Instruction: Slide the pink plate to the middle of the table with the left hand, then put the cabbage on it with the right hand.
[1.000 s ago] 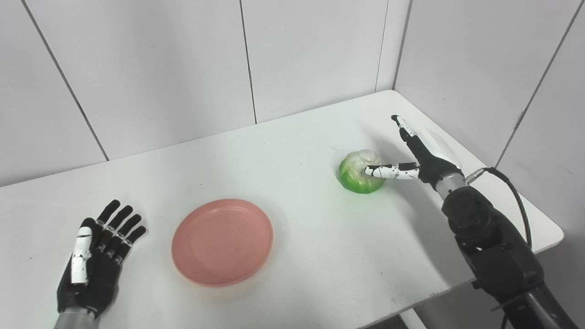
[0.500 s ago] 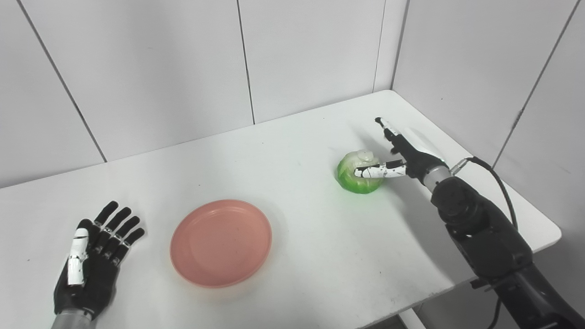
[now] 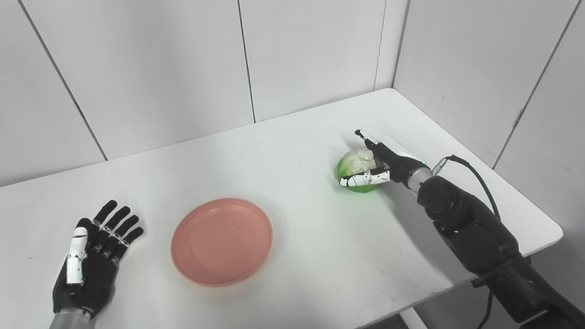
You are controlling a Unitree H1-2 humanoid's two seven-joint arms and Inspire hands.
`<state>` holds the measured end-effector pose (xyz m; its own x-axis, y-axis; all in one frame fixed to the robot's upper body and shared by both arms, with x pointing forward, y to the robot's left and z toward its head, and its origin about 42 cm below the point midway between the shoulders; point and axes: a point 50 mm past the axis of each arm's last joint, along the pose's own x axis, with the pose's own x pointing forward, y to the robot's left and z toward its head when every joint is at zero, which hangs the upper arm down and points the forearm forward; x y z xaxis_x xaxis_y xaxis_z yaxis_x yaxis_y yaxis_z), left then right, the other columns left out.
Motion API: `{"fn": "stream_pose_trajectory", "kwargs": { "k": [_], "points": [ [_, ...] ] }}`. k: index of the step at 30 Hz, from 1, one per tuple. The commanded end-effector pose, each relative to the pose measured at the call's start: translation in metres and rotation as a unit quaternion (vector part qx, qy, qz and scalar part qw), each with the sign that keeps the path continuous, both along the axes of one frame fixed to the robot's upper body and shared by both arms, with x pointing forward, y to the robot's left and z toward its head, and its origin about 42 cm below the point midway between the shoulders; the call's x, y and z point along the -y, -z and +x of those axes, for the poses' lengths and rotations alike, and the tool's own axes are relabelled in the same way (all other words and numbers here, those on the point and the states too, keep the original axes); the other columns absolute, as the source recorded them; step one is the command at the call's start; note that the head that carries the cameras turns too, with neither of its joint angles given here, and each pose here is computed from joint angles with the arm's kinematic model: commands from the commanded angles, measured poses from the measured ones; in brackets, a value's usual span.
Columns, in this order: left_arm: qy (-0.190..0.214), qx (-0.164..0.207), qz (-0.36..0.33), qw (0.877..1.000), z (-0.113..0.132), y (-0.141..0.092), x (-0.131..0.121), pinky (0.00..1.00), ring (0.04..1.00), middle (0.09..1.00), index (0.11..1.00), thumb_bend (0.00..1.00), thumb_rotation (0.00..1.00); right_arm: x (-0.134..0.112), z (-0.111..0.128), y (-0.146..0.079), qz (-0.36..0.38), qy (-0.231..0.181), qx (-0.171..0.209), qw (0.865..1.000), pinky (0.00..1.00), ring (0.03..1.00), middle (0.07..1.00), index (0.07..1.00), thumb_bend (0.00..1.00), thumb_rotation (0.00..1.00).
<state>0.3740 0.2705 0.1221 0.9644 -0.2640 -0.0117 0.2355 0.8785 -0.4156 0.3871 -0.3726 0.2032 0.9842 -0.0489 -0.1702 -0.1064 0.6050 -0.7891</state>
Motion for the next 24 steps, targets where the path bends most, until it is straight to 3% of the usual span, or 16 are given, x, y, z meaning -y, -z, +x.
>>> {"fn": "stream_pose_trajectory", "kwargs": {
  "k": [1,10,17,20,24],
  "points": [
    [-0.001,-0.022,0.007,1.000,-0.003,0.003,-0.002,0.74,0.781,0.800,0.789,0.46,0.80,0.000,0.011,-0.022,-0.013,-0.016,0.032,0.999,0.91,0.995,1.000,1.000,1.00,0.51],
    [-0.001,-0.025,0.003,1.000,-0.005,-0.002,0.001,0.73,0.776,0.797,0.783,0.46,0.79,0.003,0.019,-0.010,-0.034,-0.016,0.008,0.999,0.87,0.965,0.999,1.000,1.00,0.50],
    [0.000,-0.025,0.002,1.000,-0.004,-0.001,0.000,0.76,0.791,0.808,0.797,0.45,0.82,0.005,0.024,-0.003,-0.044,-0.003,0.000,0.999,0.87,0.935,0.969,0.985,1.00,0.44],
    [-0.002,-0.026,0.000,1.000,-0.004,-0.001,0.000,0.75,0.784,0.802,0.793,0.45,0.82,0.004,0.024,-0.002,-0.035,0.006,0.019,0.999,0.81,0.858,0.878,0.897,1.00,0.33],
    [0.000,-0.023,0.004,1.000,-0.004,0.000,-0.001,0.75,0.785,0.802,0.790,0.46,0.82,0.003,0.023,0.001,-0.010,0.007,0.039,0.999,0.58,0.617,0.651,0.675,0.92,0.11]
  ]
}}
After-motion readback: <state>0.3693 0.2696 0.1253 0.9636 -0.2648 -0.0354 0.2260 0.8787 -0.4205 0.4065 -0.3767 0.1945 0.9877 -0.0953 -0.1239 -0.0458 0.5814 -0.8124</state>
